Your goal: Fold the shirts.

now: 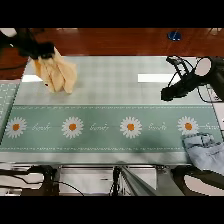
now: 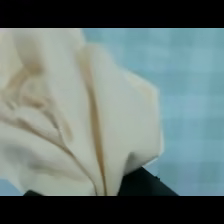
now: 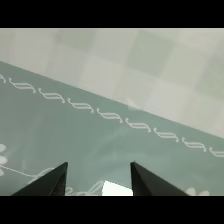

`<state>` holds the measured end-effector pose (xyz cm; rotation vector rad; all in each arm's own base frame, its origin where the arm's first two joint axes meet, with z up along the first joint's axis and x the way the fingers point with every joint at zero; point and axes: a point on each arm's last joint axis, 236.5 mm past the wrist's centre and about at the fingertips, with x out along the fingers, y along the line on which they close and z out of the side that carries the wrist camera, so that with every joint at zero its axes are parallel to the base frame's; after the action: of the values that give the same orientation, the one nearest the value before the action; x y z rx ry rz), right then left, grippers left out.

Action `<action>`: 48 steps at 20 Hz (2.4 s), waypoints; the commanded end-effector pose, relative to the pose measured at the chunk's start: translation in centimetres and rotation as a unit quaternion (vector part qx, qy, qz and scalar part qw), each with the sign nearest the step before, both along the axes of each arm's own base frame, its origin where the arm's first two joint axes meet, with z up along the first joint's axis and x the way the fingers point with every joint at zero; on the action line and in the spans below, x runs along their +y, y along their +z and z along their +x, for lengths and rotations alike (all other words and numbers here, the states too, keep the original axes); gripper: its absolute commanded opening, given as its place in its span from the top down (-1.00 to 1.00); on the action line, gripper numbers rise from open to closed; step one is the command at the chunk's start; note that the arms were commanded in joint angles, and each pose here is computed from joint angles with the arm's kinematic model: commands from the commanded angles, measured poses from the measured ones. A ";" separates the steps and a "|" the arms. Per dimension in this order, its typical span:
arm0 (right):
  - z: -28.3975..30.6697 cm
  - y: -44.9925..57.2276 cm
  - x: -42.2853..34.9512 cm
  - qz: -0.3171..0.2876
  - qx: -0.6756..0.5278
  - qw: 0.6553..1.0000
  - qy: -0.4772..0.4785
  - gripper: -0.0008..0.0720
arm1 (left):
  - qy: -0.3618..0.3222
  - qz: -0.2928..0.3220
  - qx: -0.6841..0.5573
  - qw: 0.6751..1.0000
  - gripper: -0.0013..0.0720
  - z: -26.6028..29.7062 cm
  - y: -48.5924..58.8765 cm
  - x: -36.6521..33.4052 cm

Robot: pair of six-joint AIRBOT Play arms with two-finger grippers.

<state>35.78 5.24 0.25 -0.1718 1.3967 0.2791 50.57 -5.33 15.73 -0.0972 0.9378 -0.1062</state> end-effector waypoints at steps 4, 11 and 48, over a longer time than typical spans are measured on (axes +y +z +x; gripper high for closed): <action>-2.9 2.4 -5.4 -0.109 0.021 0.994 -0.022 -0.31 | -0.132 -0.066 -0.224 0.963 0.88 -11.6 21.8 -9.8; -4.2 7.6 -5.6 -0.100 -0.050 0.993 -0.032 -0.32 | -0.276 -0.065 -0.111 0.953 0.88 -17.5 14.8 -20.4; -2.1 7.1 -1.0 -0.009 -0.080 0.997 -0.005 -0.51 | -0.190 -0.313 0.254 0.896 -1.00 -17.4 -19.3 -14.7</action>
<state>33.23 3.22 7.69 -0.2147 1.2517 0.1998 32.61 -19.23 -1.43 -0.4526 1.4541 -0.8008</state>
